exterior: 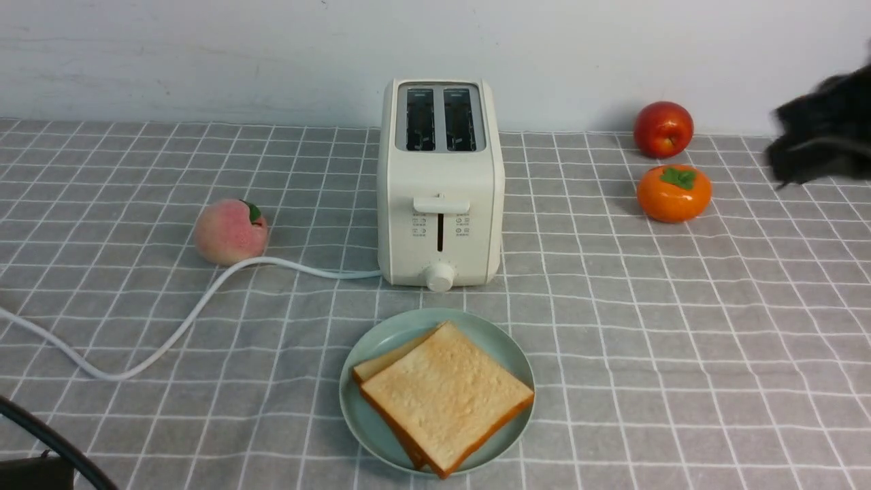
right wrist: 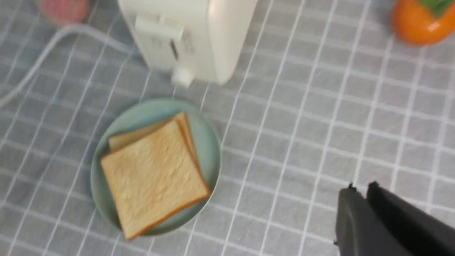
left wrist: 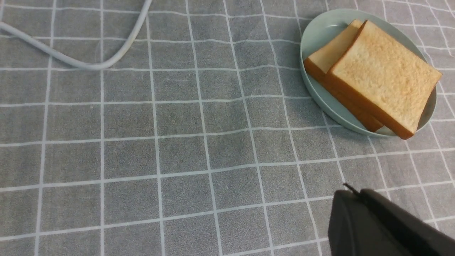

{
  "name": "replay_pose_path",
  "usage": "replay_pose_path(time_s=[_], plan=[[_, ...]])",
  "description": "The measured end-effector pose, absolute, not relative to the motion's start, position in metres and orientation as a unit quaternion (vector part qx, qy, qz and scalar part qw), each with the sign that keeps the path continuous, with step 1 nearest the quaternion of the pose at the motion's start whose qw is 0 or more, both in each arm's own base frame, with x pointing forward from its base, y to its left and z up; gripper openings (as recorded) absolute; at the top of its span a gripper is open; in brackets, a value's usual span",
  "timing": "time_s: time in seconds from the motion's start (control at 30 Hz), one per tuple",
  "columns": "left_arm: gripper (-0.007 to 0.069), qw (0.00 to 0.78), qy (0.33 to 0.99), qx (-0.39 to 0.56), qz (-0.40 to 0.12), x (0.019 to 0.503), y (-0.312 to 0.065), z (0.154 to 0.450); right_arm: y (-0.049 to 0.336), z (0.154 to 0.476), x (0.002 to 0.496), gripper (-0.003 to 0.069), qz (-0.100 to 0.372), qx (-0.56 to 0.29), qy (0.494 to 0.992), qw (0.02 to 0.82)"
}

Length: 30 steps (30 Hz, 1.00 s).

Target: Take toasted bread from bread machine on grey coffee table place on plate.

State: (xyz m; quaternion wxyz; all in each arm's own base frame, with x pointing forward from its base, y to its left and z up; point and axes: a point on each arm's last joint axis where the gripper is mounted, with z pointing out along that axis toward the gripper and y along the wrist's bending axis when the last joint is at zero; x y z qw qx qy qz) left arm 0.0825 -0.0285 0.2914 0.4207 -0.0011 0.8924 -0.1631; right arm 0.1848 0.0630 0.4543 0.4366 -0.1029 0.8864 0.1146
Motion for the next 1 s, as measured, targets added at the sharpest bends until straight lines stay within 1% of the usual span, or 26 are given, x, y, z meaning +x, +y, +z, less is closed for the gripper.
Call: replay_pose_path(time_s=[0.03,0.07,0.13,0.17,0.2,0.23,0.27,0.33,0.43,0.47,0.5,0.57,0.67,0.7,0.8,1.0], plan=[[-0.0014,0.421,0.892,-0.001,-0.163,0.083,-0.028,0.291,0.061,0.456,0.18,0.0006,0.118,-0.099,0.883,0.444],[-0.0014,0.429,0.888,-0.002,-0.164,0.084,-0.028,0.293,0.044,0.461,0.143,-0.0013,0.113,-0.065,0.857,0.499],[-0.0014,0.437,0.884,-0.004,-0.164,0.085,-0.028,0.294,0.028,0.455,0.104,-0.0015,0.116,-0.039,0.816,0.565],[-0.0014,0.441,0.883,-0.004,-0.164,0.085,-0.028,0.295,0.021,0.447,0.089,-0.0015,0.114,-0.034,0.801,0.586],[-0.0014,0.446,0.88,-0.005,-0.165,0.086,-0.028,0.295,0.013,0.436,0.069,-0.0012,0.113,-0.028,0.77,0.627],[-0.0014,0.45,0.878,-0.006,-0.165,0.086,-0.028,0.296,0.009,0.42,0.059,-0.0008,0.107,-0.027,0.754,0.648],[-0.0014,0.453,0.876,-0.006,-0.165,0.087,-0.028,0.297,0.006,0.402,0.054,-0.0008,0.102,-0.026,0.744,0.66],[-0.0014,0.457,0.874,-0.008,-0.168,0.087,-0.028,0.297,0.005,0.367,0.053,-0.0006,0.098,-0.022,0.743,0.662],[-0.0014,0.457,0.873,-0.008,-0.169,0.087,-0.028,0.298,0.007,0.327,0.055,-0.0006,0.116,-0.017,0.723,0.681],[-0.0014,0.456,0.874,-0.008,-0.169,0.087,-0.028,0.297,0.007,0.326,0.055,-0.0006,0.117,-0.018,0.719,0.685],[-0.0014,0.455,0.874,-0.008,-0.168,0.087,-0.028,0.297,0.008,0.315,0.054,-0.0003,0.122,-0.022,0.706,0.698],[-0.0014,0.451,0.876,-0.007,-0.168,0.086,-0.028,0.297,0.007,0.311,0.049,0.0,0.123,-0.032,0.68,0.723],[-0.0014,0.445,0.879,-0.006,-0.168,0.086,-0.028,0.296,0.006,0.311,0.045,0.0002,0.118,-0.038,0.663,0.738],[-0.0014,0.437,0.884,-0.005,-0.168,0.085,-0.029,0.294,0.004,0.313,0.04,0.0003,0.119,-0.039,0.651,0.749],[-0.0014,0.426,0.889,-0.004,-0.17,0.083,-0.029,0.293,0.003,0.314,0.036,0.0005,0.119,-0.04,0.64,0.758],[-0.0014,0.414,0.895,-0.003,-0.17,0.082,-0.03,0.291,0.003,0.314,0.036,0.0006,0.119,-0.04,0.64,0.758]])
